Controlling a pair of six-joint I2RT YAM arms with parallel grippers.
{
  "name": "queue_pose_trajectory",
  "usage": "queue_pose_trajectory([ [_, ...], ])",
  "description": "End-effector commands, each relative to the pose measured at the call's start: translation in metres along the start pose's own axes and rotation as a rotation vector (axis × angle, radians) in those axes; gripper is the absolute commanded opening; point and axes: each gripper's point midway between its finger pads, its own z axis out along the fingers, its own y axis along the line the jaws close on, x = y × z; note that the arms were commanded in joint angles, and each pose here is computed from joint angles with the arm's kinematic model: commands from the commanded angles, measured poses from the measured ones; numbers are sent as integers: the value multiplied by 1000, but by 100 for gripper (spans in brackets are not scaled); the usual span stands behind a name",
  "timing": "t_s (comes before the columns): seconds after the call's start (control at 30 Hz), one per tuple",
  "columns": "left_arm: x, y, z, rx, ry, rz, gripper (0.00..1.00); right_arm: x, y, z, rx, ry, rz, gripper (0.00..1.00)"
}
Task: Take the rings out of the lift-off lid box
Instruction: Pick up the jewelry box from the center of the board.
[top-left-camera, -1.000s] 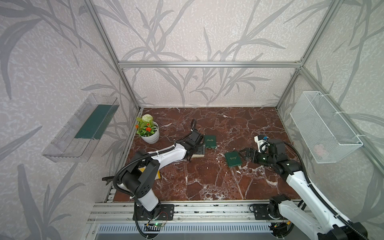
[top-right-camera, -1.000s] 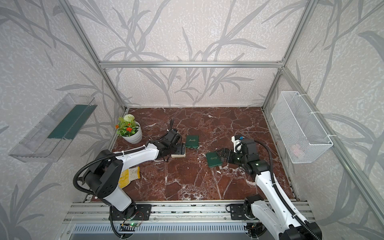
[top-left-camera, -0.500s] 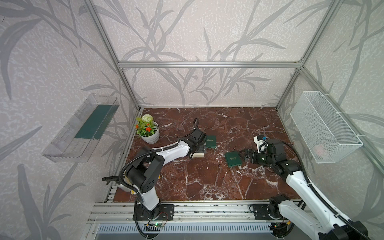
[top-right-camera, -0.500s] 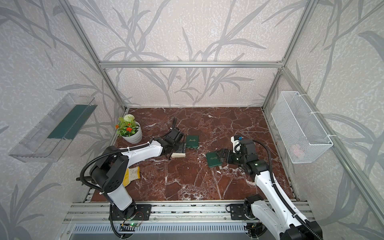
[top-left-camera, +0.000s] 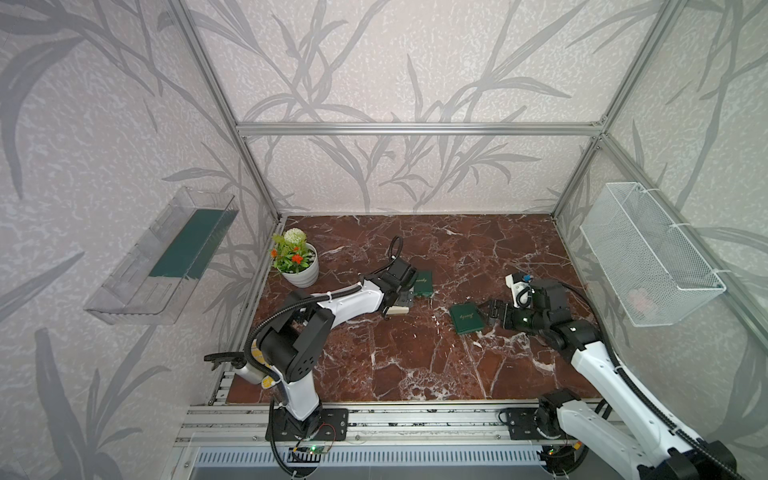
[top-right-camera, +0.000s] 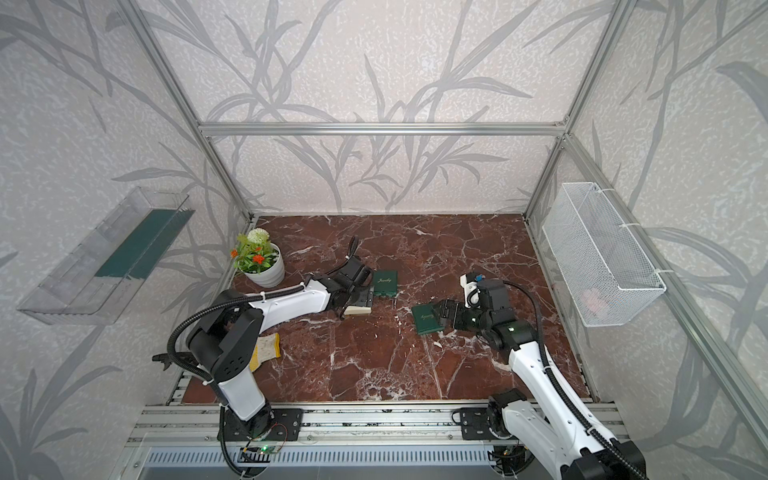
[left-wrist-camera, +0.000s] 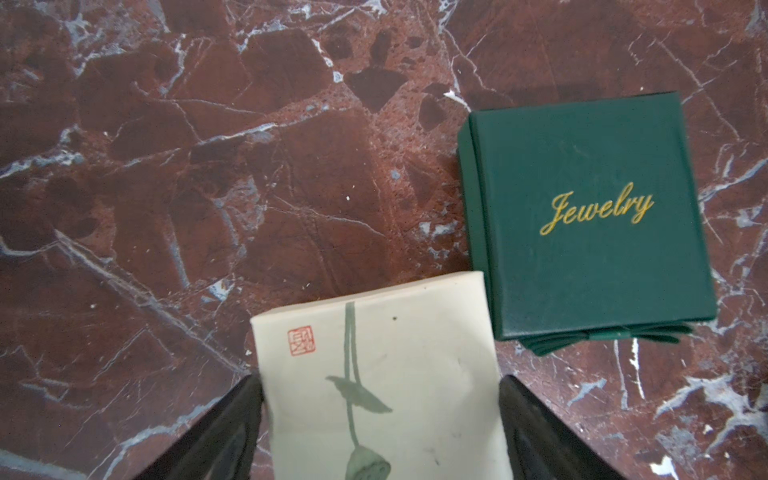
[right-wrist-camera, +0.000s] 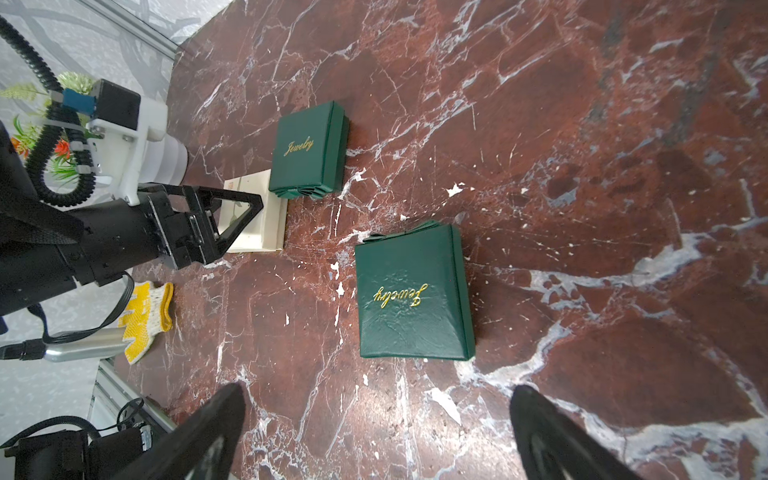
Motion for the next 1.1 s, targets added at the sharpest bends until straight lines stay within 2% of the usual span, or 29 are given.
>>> queue_pose_trajectory([
  [0.0, 7, 3, 0, -35, 24, 16, 87, 2, 0, -1, 12, 11, -8, 100],
  [0.2, 12, 5, 2, -61, 36, 10, 94, 5, 0, 0, 13, 18, -8, 100],
  [0.23, 13, 5, 3, -63, 40, 7, 99, 5, 0, 0, 12, 18, -10, 100],
  [0.33, 15, 3, 4, -66, 40, 8, 99, 6, 0, 0, 14, 22, -11, 100],
  [0.6, 14, 3, 3, -68, 31, 5, 88, 8, 0, 1, 17, 29, -10, 100],
  [0.83, 16, 3, 1, -57, 30, -8, 86, 11, 10, 2, -15, 33, -13, 100],
  [0.93, 14, 0, -7, -19, 12, -19, 85, 16, 24, 8, -57, 39, -17, 94],
  [1.07, 9, -9, -23, 69, -18, -36, 85, 24, 41, 19, -86, 72, -23, 93],
])
